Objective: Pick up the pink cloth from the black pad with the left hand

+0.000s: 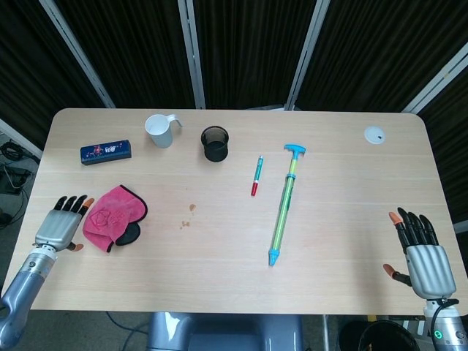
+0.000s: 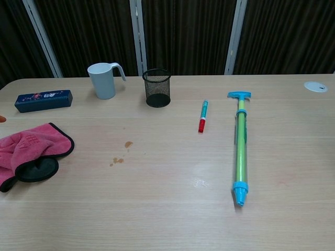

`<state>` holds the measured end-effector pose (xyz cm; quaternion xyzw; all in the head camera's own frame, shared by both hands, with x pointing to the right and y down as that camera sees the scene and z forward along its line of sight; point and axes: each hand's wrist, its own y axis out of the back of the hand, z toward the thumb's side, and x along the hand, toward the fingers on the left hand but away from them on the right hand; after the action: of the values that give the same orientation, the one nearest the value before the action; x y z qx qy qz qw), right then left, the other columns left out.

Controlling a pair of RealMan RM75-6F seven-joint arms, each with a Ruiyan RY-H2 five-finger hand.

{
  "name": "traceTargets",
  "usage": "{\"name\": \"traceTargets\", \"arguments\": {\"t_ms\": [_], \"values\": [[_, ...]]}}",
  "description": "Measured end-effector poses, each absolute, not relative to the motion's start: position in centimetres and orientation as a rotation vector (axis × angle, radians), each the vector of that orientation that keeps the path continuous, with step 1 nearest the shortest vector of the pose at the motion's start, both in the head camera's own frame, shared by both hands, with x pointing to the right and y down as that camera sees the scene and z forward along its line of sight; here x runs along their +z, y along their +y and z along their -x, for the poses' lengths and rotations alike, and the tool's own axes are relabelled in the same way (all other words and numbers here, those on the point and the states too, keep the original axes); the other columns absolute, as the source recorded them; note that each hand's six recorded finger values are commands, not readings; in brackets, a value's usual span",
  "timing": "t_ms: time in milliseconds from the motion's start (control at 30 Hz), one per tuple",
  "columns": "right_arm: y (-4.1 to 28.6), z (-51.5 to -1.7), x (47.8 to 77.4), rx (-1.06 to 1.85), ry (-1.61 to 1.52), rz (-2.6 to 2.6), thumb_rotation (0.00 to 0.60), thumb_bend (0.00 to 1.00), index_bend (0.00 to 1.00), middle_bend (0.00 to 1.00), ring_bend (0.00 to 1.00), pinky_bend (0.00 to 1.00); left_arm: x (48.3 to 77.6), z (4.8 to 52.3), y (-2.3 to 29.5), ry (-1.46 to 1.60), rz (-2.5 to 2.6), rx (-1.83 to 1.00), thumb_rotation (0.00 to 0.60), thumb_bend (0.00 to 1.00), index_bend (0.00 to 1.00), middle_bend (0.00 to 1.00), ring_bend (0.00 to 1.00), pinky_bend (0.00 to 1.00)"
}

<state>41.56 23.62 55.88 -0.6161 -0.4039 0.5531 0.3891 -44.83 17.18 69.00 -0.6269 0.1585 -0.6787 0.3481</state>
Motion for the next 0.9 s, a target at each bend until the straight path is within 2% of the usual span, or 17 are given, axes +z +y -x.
{"name": "traceTargets", "arguments": {"t_ms": [500, 567, 600, 633, 733, 833, 900], "values": [[23.4, -41.7, 55.9, 1.412, -1.052, 1.560, 0.600, 0.00, 0.00, 0.00, 0.00, 0.00, 73.0, 42.6, 16.4, 0.300, 1.634, -1.725, 0.600, 0.00, 0.00, 0.00, 0.00, 0.00], [23.4, -41.7, 55.9, 1.410, -1.052, 1.561, 0.600, 0.00, 0.00, 0.00, 0.00, 0.00, 73.3, 42.2, 16.3, 0.298, 1.626, -1.716, 0.600, 0.03, 0.09, 0.01, 0.01, 0.05], [23.4, -41.6, 55.9, 1.408, -1.053, 1.562, 0.600, 0.00, 0.00, 0.00, 0.00, 0.00, 73.3, 42.0, 16.2, 0.307, 1.619, -1.707, 0.600, 0.06, 0.22, 0.07, 0.07, 0.13], [23.4, -41.6, 55.8, 1.406, -1.054, 1.562, 0.600, 0.00, 0.00, 0.00, 0.00, 0.00, 73.4, 41.7, 16.1, 0.319, 1.616, -1.696, 0.600, 0.12, 0.38, 0.17, 0.15, 0.23], [23.4, -41.6, 55.8, 1.402, -1.056, 1.561, 0.600, 0.00, 0.00, 0.00, 0.00, 0.00, 73.5, 40.7, 15.7, 0.366, 1.612, -1.653, 0.600, 0.28, 0.68, 0.47, 0.41, 0.43], [23.4, -41.5, 55.8, 1.399, -1.058, 1.561, 0.600, 0.00, 0.00, 0.00, 0.00, 0.00, 73.5, 39.4, 15.4, 0.388, 1.608, -1.593, 0.600, 0.34, 0.80, 0.60, 0.52, 0.51], [23.4, -41.5, 55.8, 1.399, -1.057, 1.562, 0.600, 0.00, 0.00, 0.00, 0.00, 0.00, 73.9, 38.5, 15.3, 0.401, 1.615, -1.559, 0.600, 0.37, 0.84, 0.63, 0.55, 0.54]]}}
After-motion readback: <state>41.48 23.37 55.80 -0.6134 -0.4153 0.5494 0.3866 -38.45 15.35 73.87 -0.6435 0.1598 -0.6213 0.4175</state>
